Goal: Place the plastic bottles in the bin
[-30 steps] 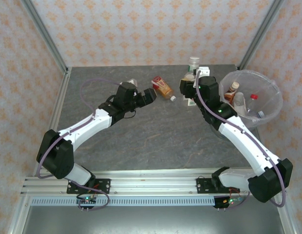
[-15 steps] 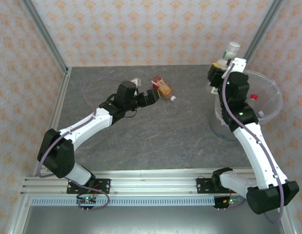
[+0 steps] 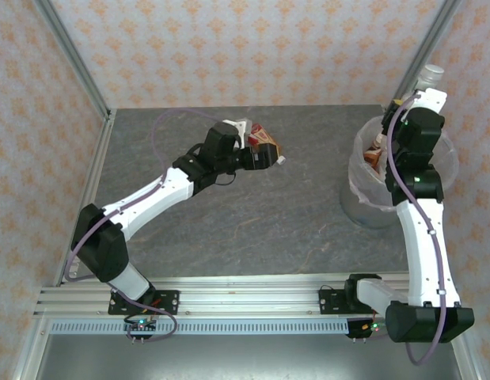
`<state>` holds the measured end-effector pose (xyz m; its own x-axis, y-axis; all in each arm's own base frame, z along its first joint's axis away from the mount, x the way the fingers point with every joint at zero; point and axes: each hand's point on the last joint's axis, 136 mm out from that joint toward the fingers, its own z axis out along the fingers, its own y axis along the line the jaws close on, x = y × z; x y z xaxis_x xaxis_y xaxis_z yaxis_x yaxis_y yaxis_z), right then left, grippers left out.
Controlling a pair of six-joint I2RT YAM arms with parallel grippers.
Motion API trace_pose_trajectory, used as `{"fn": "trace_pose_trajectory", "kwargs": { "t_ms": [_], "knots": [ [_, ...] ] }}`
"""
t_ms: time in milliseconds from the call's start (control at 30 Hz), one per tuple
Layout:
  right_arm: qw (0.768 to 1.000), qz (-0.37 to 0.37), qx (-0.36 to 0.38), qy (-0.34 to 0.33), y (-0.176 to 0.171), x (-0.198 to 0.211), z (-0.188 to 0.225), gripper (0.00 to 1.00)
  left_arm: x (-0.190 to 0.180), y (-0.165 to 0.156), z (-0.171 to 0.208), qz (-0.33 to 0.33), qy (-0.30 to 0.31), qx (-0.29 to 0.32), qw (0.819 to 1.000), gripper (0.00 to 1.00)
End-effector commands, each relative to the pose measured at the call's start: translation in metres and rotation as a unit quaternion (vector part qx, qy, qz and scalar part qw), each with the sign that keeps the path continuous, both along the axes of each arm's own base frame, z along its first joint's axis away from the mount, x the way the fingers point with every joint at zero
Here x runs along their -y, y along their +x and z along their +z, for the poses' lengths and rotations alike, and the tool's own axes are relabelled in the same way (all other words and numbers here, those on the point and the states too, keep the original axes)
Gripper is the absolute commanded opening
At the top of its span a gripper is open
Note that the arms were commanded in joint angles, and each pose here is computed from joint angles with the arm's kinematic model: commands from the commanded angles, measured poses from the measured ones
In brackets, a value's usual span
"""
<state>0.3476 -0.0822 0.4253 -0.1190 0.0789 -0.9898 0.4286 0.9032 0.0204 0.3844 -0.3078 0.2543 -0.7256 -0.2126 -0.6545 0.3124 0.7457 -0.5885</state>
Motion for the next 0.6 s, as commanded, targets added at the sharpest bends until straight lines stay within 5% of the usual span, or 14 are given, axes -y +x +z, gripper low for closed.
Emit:
{"fn": "trace_pose_trajectory", "kwargs": {
  "t_ms": [0, 567],
  "knots": [
    [0.996, -0.061, -0.065, -0.031, -0.014, 0.030, -0.015, 0.45, -0.002, 0.001, 0.000, 0.002, 0.012, -0.004, 1.000, 1.00],
    [0.957, -0.135, -0.247, -0.075, -0.031, 0.067, -0.096, 0.64, -0.005, 0.006, -0.017, 0.027, 0.016, -0.033, 0.999, 1.00]
  ]
}}
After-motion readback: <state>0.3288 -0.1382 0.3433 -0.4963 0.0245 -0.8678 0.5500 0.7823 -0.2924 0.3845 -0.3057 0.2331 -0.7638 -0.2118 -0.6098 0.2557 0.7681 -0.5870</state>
